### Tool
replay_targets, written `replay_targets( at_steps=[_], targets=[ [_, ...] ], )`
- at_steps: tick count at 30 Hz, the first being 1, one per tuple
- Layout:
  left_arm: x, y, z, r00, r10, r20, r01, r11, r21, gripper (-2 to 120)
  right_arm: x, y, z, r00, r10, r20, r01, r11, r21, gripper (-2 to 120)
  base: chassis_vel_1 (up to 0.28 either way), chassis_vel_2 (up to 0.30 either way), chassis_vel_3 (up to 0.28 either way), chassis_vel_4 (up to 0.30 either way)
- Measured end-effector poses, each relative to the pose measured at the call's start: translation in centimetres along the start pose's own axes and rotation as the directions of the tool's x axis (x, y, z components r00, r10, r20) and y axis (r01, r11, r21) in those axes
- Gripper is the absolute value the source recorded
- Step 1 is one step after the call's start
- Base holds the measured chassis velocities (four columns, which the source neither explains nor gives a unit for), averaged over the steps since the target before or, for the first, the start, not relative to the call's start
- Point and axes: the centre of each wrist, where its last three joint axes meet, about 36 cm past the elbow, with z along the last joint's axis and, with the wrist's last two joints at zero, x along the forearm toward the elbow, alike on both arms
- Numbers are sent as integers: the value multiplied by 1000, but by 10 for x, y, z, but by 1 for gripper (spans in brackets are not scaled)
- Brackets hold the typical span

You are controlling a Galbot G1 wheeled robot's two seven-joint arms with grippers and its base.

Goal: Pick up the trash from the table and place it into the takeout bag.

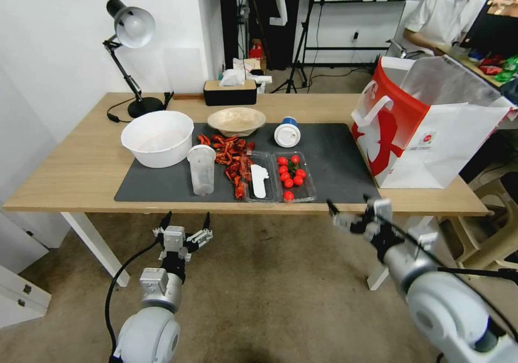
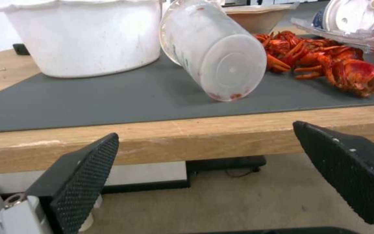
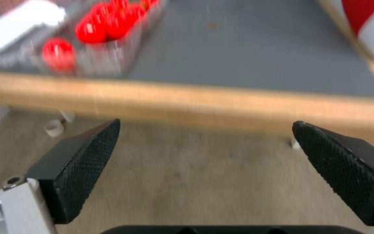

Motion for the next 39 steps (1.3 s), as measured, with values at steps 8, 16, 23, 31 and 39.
replay_targets(
  at_steps=[8,16,23,31,39],
  targets=[
    [3,-3,2,1000,5,1,-5,1000,2,100,5,10,22,999,14,-45,-15,1000,-26,100,0,0,0,0],
    [3,-3,4,1000,9,-2,-9,1000,0,100,-7,13,38,997,-16,-69,12,998,-54,100,0,0,0,0],
    [4,-3,5,1000,10,-3,-10,1000,-3,100,-8,13,49,995,-17,-96,12,998,-61,100,0,0,0,0],
    [5,-5,6,1000,12,-7,-12,1000,0,100,-8,11,48,996,-13,-92,8,998,-55,100,0,0,0,0],
    [5,-5,7,1000,11,-9,-11,1000,-1,100,-9,10,48,996,-5,-90,2,999,-39,100,0,0,0,0]
  ],
)
